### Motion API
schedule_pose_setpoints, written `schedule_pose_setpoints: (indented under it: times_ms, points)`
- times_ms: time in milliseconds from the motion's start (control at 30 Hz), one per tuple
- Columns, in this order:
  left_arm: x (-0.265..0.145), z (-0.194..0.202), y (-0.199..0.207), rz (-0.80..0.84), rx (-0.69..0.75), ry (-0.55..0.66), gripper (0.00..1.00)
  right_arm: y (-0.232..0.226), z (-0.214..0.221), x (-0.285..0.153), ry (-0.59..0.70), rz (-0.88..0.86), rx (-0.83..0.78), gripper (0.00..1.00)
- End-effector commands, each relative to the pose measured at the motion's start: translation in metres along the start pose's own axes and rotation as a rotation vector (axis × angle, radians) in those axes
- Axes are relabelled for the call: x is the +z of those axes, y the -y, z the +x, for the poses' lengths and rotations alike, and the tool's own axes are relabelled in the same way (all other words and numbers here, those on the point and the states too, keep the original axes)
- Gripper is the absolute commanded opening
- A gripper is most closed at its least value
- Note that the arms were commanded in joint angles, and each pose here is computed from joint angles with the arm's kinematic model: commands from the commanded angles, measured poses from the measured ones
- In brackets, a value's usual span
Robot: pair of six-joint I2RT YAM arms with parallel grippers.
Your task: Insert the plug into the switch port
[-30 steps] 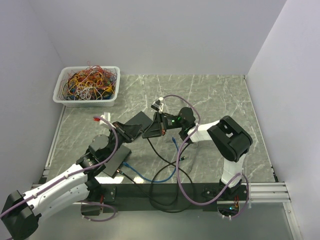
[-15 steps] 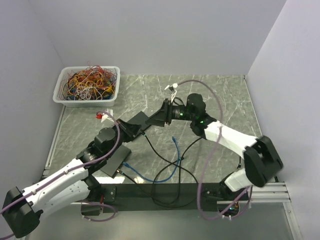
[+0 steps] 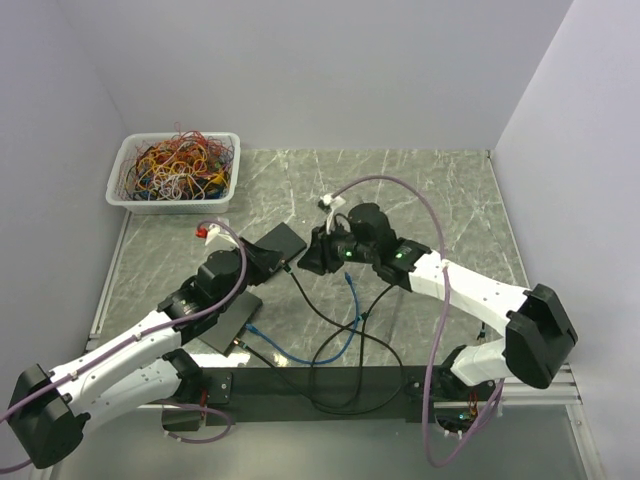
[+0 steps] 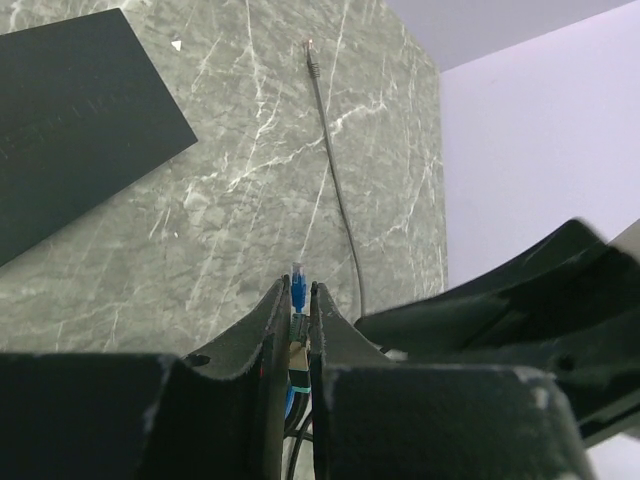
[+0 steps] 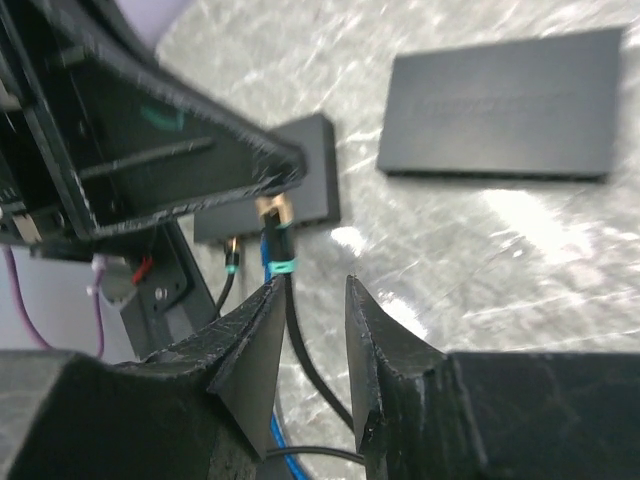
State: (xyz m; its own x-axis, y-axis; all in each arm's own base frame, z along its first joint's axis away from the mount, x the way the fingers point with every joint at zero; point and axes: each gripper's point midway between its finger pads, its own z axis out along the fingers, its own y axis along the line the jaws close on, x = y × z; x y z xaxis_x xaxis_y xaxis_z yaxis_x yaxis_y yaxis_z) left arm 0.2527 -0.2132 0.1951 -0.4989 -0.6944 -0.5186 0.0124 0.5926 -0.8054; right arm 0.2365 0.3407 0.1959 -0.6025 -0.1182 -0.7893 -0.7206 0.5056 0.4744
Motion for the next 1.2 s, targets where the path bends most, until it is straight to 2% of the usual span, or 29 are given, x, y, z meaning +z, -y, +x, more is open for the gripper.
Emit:
schedule_pose_setpoints:
  times_ms: [0, 567, 1167]
  points:
    - [-0.002, -0.012, 0.021, 0.038, -0.030, 0.024, 0.01, -0.012, -0.007, 0.007, 0.000, -0.003, -0.068, 0.39]
    - [-0.002, -0.010, 0.019, 0.043, -0.034, 0.021, 0.01, -0.021, -0.011, 0.031, -0.029, -0.001, -0.074, 0.39]
    - [0.000, -0.009, 0.015, 0.025, -0.031, 0.024, 0.01, -0.031, 0.001, 0.040, -0.082, -0.017, -0.104, 0.34]
